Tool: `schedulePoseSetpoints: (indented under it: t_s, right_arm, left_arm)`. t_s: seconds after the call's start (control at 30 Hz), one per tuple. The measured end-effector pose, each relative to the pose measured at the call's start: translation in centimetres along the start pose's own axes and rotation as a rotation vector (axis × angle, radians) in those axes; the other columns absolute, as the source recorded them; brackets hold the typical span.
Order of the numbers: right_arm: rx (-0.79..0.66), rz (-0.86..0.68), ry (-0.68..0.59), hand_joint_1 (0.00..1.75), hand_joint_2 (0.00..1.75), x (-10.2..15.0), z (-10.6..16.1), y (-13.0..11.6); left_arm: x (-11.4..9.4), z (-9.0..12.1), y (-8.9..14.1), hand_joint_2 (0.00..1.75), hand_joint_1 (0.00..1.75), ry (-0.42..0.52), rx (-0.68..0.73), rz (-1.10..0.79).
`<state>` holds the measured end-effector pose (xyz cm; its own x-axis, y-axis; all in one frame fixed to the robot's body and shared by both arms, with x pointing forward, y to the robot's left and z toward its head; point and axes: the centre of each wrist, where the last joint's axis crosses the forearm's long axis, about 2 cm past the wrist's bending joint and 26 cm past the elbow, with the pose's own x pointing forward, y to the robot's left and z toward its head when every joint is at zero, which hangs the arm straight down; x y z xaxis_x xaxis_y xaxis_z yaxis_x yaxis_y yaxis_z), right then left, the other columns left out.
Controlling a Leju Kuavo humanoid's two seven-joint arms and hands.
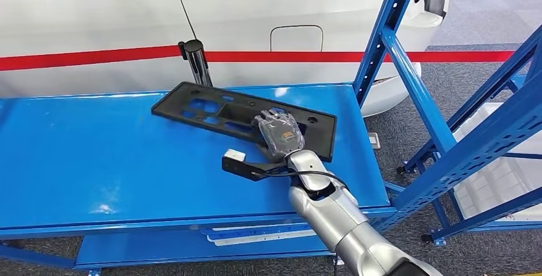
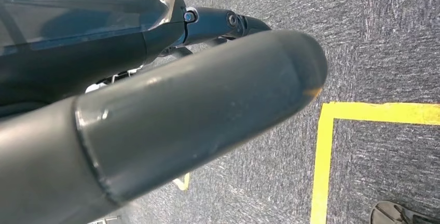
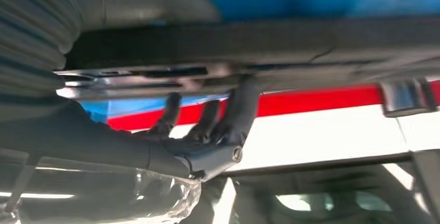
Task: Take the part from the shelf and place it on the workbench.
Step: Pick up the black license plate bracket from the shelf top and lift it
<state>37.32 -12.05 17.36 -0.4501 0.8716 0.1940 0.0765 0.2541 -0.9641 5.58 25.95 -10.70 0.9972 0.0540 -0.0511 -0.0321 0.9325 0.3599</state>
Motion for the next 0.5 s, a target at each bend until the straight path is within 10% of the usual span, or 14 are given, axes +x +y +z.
schedulePoseSetpoints:
  t_s: [0.5]
  right_arm:
    - [-0.036,-0.002,0.021,1.75,1.75,-0.95,0.59,-0.33]
  left_arm:
    - [-0.03,-0.02,0.15,0.0,0.0,-0.12,0.051,-0.009]
